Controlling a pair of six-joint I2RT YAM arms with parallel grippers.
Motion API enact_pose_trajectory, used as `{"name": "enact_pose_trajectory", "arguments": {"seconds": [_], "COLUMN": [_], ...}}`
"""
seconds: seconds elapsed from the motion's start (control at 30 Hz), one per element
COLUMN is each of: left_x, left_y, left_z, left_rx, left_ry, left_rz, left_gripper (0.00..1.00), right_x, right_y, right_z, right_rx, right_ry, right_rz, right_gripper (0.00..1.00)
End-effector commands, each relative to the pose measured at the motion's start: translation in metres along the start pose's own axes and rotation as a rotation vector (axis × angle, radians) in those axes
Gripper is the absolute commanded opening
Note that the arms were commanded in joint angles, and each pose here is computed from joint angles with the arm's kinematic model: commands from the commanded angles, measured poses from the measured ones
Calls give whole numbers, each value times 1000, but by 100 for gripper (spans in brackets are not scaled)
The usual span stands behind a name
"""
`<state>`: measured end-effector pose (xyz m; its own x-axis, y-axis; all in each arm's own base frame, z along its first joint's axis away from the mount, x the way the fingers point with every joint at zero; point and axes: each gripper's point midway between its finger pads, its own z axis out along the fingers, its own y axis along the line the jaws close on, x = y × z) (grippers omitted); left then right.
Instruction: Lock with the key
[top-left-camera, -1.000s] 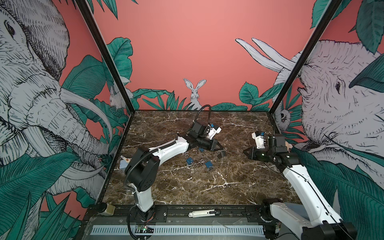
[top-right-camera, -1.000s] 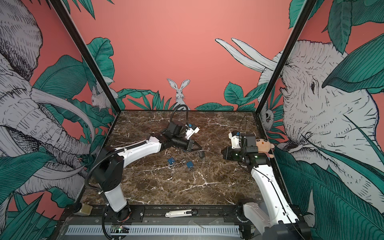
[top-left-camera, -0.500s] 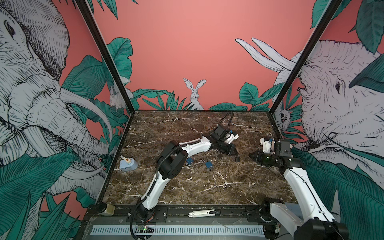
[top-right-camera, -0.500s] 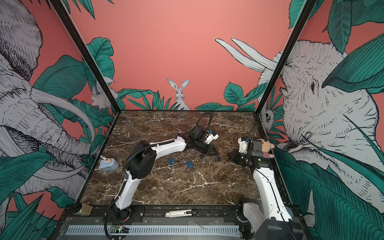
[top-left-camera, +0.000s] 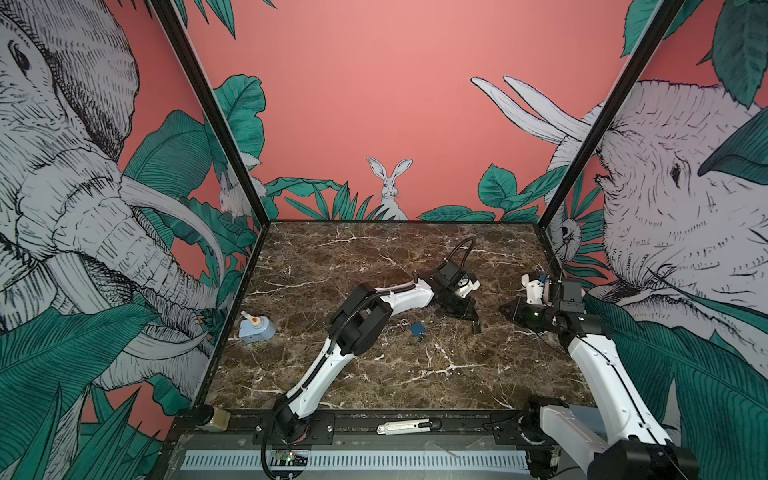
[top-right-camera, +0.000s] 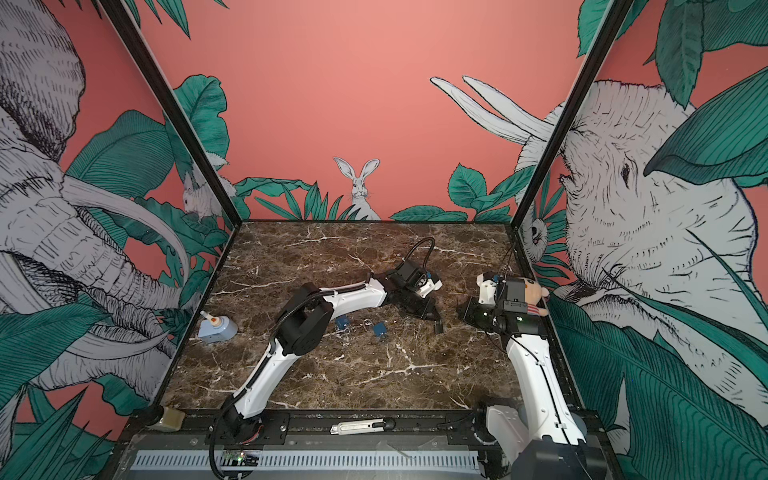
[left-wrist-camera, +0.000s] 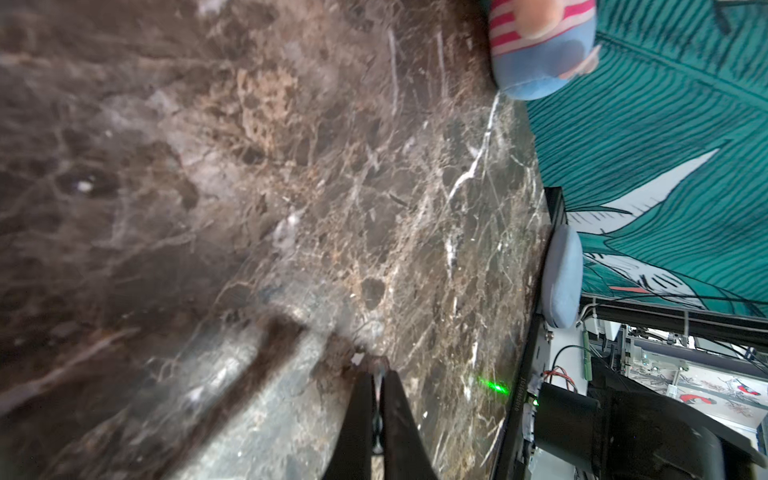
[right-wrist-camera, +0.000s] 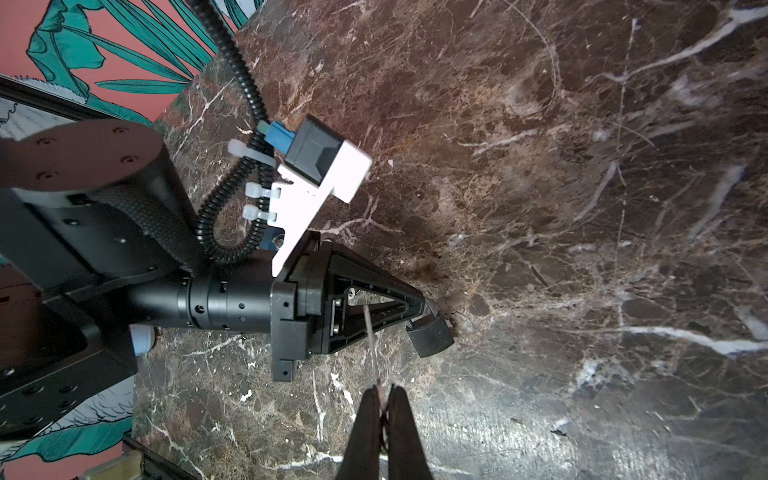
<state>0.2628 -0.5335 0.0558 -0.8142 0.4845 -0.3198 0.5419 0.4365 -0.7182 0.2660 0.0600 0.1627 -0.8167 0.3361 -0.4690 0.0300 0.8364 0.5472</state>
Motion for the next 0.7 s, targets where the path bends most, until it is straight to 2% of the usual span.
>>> {"name": "enact_pose_trajectory", "arguments": {"seconds": [0.0,0.17,0.27,0.37,0.67], "left_x": [-8,-6,-5,-7,-18], "left_y": [-9,-1,0,-1,16], "left_z": [-7,-5,-5,-5,-22], "left_rx": [-25,-55,-59,-59,-139], "left_ry": [-13,-11,-2,-5,-48], "left_rz": [16,11,11,15,11], "left_gripper": [0,0,17,25,27], "right_x": [-6,-4,-4,-4,-1], "right_y": [4,4,2,3,-6], "right_z": [-5,0,2,4,10], "right_rx": [-5,-18,-10,-11,51], "right_ry": [-23,-9,-7,-6,18], "right_rz": [-30,-19,-17,-15,-26], "right_gripper": [0,0,0,0,0]}}
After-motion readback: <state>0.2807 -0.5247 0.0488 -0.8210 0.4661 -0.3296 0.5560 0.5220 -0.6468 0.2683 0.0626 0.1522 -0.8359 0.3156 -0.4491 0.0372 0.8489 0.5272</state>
